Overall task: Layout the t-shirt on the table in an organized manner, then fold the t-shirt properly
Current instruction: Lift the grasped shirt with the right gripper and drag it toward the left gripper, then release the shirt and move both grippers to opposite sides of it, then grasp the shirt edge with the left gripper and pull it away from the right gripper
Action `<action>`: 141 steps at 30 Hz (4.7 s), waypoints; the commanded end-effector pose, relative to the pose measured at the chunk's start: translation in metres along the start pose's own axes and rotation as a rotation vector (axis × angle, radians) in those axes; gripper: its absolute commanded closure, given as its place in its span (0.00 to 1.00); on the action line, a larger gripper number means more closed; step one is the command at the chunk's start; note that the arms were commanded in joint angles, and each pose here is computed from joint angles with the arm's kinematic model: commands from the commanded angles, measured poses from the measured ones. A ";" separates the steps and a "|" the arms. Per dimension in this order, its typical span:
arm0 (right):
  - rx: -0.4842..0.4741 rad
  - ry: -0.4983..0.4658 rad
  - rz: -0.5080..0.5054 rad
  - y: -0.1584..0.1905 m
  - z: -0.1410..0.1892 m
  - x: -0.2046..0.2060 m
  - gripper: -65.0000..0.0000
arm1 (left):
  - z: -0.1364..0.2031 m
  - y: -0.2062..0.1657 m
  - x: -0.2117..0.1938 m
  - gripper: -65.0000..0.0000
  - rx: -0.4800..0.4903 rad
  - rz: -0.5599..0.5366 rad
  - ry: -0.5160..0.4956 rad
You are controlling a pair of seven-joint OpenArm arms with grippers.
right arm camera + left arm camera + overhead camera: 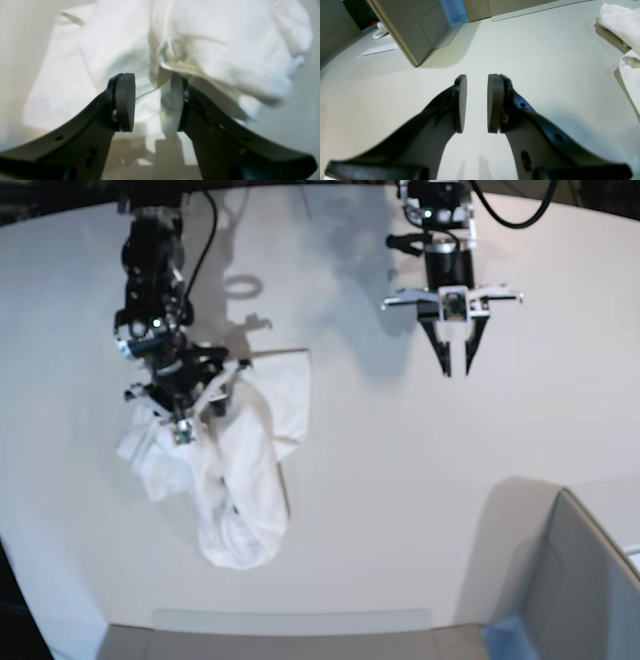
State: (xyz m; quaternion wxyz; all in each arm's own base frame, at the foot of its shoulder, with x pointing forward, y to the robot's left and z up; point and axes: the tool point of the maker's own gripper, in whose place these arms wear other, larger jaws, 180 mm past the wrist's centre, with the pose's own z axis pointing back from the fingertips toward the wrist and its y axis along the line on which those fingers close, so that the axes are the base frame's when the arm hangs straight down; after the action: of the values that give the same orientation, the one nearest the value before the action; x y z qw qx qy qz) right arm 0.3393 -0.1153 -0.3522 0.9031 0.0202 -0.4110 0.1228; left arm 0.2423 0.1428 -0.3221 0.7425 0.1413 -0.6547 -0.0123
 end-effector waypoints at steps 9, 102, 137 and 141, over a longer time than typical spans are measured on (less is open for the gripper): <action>0.087 -0.013 0.069 0.030 -0.035 0.024 0.70 | 0.000 0.006 0.009 0.76 -0.005 -0.027 -0.042; -0.282 -0.032 0.039 -0.068 0.061 -0.003 0.63 | -0.024 -0.094 -0.018 0.49 -0.623 0.038 0.506; -0.258 -0.053 0.065 -0.070 0.044 -0.021 0.63 | -0.022 -0.109 -0.028 0.49 -0.732 0.393 0.647; -0.255 -0.048 0.066 -0.068 0.045 -0.025 0.63 | -0.016 -0.130 -0.019 0.49 -0.799 0.377 0.635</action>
State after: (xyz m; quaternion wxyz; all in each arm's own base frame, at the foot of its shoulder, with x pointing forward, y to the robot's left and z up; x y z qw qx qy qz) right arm 0.3014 -0.1921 -0.3488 0.8942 -0.1013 -0.4251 0.0970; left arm 0.2658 0.0280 -0.3861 0.9017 -0.2654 -0.3309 -0.0835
